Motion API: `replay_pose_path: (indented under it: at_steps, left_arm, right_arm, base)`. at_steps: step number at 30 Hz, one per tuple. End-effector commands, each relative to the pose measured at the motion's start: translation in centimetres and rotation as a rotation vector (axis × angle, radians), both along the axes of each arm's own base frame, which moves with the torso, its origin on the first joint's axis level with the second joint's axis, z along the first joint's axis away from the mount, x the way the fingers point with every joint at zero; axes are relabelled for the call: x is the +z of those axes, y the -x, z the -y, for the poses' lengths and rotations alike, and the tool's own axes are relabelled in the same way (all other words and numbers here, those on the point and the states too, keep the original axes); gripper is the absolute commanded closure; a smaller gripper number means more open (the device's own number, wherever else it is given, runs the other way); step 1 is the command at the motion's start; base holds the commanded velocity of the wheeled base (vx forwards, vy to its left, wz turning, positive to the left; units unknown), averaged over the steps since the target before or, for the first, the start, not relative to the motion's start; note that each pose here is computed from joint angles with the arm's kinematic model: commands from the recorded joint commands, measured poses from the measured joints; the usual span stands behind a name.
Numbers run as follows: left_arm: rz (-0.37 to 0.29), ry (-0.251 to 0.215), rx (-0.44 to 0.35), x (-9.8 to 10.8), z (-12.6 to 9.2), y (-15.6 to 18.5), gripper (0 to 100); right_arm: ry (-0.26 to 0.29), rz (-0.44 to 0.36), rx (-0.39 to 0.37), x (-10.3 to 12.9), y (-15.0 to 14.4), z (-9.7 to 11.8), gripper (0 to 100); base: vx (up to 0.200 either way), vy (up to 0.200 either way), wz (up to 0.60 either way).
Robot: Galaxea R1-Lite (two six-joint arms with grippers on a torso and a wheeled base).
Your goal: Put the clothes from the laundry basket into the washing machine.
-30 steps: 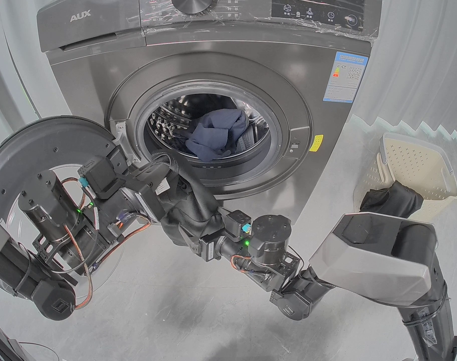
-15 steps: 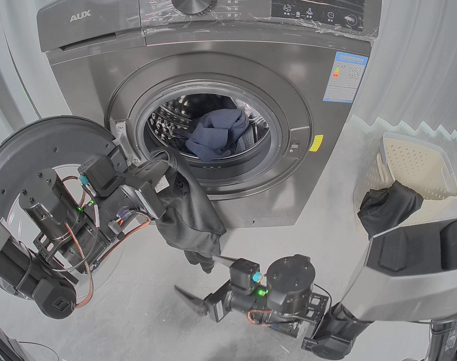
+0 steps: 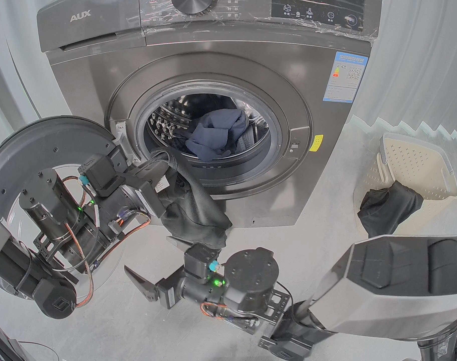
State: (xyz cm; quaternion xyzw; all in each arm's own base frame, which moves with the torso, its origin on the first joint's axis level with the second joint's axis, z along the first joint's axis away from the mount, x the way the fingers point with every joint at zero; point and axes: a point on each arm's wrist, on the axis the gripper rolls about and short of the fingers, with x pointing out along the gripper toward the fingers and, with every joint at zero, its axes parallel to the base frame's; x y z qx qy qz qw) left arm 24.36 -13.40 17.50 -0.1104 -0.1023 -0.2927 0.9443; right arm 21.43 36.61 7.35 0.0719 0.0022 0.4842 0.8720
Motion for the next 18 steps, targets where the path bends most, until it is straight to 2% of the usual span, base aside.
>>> replay_pose_path:
  at_steps: [1, 6, 18]
  left_arm:
    - [0.005, 0.002, -0.002, 0.2, 0.0, 0.1, 100]
    - [0.006, 0.003, 0.0, 0.2, -0.1, 0.1, 100]
    - [0.009, 0.004, -0.003, 0.3, -0.1, 0.2, 100]
  right_arm:
    - [0.007, 0.001, -0.093, -3.8, -5.8, -1.5, 0]
    - [-0.005, 0.022, -0.141, -3.8, -7.9, -0.8, 0]
    - [0.021, 0.045, -0.195, -3.5, -9.5, 1.0, 0]
  base:
    - [0.0, 0.0, 0.0]
    - [0.0, 0.0, 0.0]
    - [0.0, 0.0, 0.0]
